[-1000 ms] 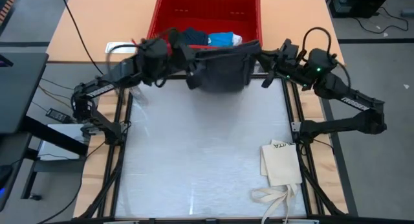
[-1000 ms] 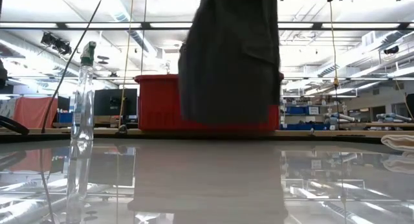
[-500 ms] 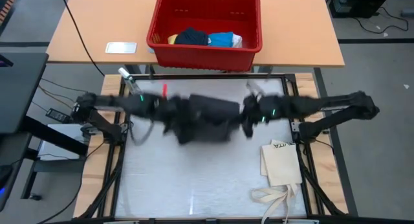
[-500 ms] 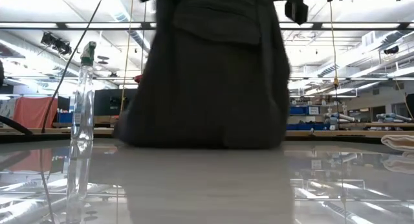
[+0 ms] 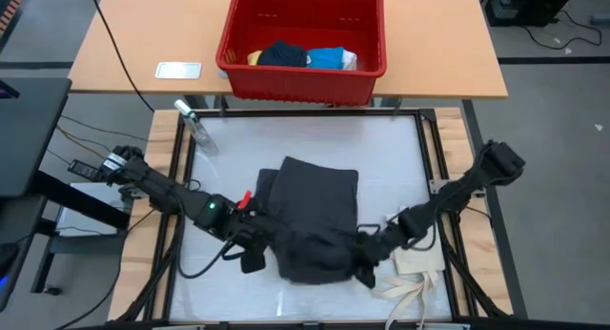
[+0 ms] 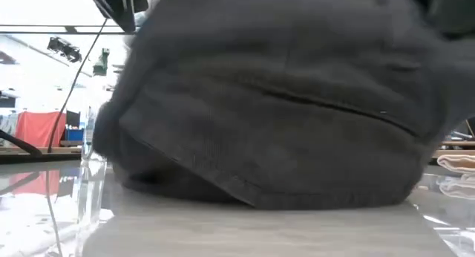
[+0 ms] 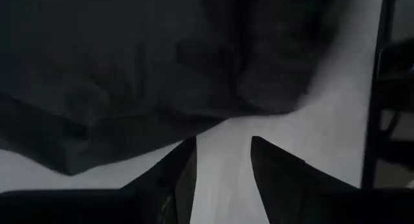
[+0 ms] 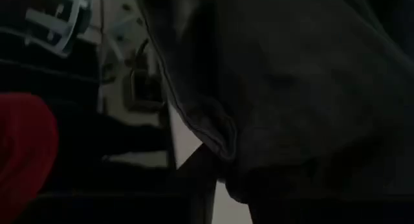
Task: Fold laundry
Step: Fold the dark blue shorts
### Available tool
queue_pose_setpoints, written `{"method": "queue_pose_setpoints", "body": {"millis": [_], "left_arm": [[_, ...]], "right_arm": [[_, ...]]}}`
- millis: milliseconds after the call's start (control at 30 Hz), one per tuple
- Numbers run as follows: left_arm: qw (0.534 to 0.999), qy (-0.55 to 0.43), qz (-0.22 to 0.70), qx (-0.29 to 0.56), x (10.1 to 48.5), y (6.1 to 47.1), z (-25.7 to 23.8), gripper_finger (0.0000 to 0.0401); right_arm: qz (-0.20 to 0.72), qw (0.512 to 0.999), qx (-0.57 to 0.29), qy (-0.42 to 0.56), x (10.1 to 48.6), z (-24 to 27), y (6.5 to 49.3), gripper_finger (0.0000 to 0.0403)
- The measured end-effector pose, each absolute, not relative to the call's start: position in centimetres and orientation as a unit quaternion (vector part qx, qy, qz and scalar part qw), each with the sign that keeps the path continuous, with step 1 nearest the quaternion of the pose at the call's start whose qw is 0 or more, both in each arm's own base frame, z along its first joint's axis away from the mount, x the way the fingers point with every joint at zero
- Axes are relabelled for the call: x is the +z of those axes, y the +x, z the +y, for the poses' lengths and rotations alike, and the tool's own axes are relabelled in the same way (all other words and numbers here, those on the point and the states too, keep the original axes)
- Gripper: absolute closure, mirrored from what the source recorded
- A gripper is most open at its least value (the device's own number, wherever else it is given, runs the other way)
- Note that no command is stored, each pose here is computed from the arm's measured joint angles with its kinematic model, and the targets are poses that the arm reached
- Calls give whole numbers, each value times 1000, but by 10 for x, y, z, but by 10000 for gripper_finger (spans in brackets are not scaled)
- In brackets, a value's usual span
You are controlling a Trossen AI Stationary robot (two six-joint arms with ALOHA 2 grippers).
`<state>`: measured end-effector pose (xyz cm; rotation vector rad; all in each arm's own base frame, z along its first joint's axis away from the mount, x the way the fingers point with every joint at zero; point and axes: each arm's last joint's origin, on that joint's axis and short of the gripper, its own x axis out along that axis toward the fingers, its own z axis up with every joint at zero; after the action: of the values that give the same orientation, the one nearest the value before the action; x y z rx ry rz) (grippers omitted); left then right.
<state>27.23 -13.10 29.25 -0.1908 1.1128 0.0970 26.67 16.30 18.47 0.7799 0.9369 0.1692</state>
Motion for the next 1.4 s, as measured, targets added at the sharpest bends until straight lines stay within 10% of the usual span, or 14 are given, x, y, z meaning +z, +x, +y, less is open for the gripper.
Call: {"method": "queue_pose_setpoints", "body": {"millis": [700,1400], "left_arm": [[851,-49,518,73,291,255,-153,252],[847,-176,484,131,249,301,-65,253]], "right_arm": [[445,779,112,428,199,214,252,223],[434,821,-138,344,162,-11,319,238]]}}
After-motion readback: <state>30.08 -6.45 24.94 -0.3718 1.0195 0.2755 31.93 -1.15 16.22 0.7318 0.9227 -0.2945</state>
